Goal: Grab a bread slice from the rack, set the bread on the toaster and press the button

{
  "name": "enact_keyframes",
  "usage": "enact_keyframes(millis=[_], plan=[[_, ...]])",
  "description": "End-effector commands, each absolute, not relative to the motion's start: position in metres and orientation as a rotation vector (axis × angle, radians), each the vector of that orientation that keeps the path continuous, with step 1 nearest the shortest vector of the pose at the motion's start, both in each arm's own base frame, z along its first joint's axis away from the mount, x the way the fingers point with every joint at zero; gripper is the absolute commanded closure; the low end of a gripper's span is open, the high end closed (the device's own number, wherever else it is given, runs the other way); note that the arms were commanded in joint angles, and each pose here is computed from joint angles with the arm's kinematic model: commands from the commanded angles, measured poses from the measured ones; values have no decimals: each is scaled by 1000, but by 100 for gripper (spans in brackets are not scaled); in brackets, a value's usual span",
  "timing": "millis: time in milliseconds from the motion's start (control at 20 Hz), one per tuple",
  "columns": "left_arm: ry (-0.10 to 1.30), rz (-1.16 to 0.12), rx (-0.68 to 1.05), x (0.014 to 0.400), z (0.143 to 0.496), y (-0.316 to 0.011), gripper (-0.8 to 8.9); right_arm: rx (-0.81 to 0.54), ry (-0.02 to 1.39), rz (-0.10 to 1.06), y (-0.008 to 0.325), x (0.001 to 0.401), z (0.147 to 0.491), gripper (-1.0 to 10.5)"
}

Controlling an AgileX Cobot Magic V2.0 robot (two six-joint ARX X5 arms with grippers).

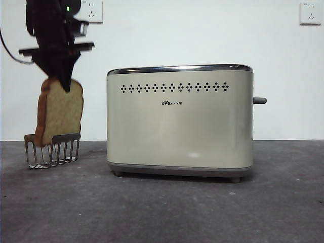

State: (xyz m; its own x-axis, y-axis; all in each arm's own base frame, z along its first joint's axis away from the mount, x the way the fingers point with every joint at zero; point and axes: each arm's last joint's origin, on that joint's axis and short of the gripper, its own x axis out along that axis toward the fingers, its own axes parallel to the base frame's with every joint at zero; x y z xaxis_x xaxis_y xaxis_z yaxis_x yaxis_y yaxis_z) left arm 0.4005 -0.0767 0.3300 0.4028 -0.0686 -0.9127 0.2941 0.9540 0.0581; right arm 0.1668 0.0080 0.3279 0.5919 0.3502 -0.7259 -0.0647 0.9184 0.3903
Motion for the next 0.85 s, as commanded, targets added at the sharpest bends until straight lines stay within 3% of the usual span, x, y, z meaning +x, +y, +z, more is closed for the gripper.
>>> enact_keyframes(millis=[50,350,650,750,850], plan=[[1095,-198,247,399,349,-74,818,334,915,249,8,166,328,946],[992,-198,240,383,397,-71,818,334,927,245,8,165,327,946],[847,-206,236,338,447,-66,818,337,943,242,8,164,327,946],[783,-299,201,316,466,-65,818,337,942,242,8,164,327,946],[710,-488,173,295,482,-67,818,337,942,242,8,164,327,946]])
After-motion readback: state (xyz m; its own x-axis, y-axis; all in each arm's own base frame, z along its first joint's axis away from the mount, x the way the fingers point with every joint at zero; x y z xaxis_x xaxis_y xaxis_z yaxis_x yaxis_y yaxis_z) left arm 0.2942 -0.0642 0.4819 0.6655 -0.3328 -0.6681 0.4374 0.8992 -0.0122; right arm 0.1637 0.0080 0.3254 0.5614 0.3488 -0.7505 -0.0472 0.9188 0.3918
